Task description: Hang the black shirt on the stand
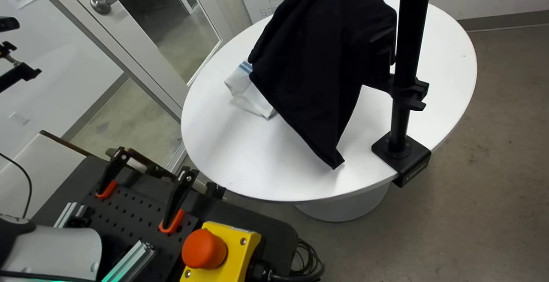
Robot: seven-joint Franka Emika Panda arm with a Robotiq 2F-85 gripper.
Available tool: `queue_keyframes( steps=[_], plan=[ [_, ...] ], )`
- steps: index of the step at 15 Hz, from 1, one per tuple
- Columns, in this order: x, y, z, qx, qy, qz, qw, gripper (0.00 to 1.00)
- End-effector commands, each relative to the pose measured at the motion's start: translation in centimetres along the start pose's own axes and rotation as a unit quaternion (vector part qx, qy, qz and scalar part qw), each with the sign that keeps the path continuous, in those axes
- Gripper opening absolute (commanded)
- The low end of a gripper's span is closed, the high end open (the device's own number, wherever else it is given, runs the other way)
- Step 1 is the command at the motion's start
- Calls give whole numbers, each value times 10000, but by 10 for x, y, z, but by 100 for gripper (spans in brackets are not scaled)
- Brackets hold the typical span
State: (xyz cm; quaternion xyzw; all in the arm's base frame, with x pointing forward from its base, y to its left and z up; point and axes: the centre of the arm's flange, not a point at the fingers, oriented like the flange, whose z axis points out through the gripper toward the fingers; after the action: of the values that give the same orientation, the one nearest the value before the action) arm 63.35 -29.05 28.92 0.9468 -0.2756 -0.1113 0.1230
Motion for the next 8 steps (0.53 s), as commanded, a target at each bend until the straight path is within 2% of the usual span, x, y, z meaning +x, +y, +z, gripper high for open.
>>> queue_keyframes(
  steps=[1, 4, 5, 6, 8],
  plan=[
    [-17, -15, -38, 95, 376, -323, 9987, 100],
    [-39, -24, -61, 90, 635, -473, 9968, 100],
    [-46, -23, -64, 88, 661, -528, 9964, 95],
    [-55, -20, -65, 95, 670, -546, 9962, 74],
    [-68, -11, -63, 143, 646, -577, 9961, 69]
  ],
)
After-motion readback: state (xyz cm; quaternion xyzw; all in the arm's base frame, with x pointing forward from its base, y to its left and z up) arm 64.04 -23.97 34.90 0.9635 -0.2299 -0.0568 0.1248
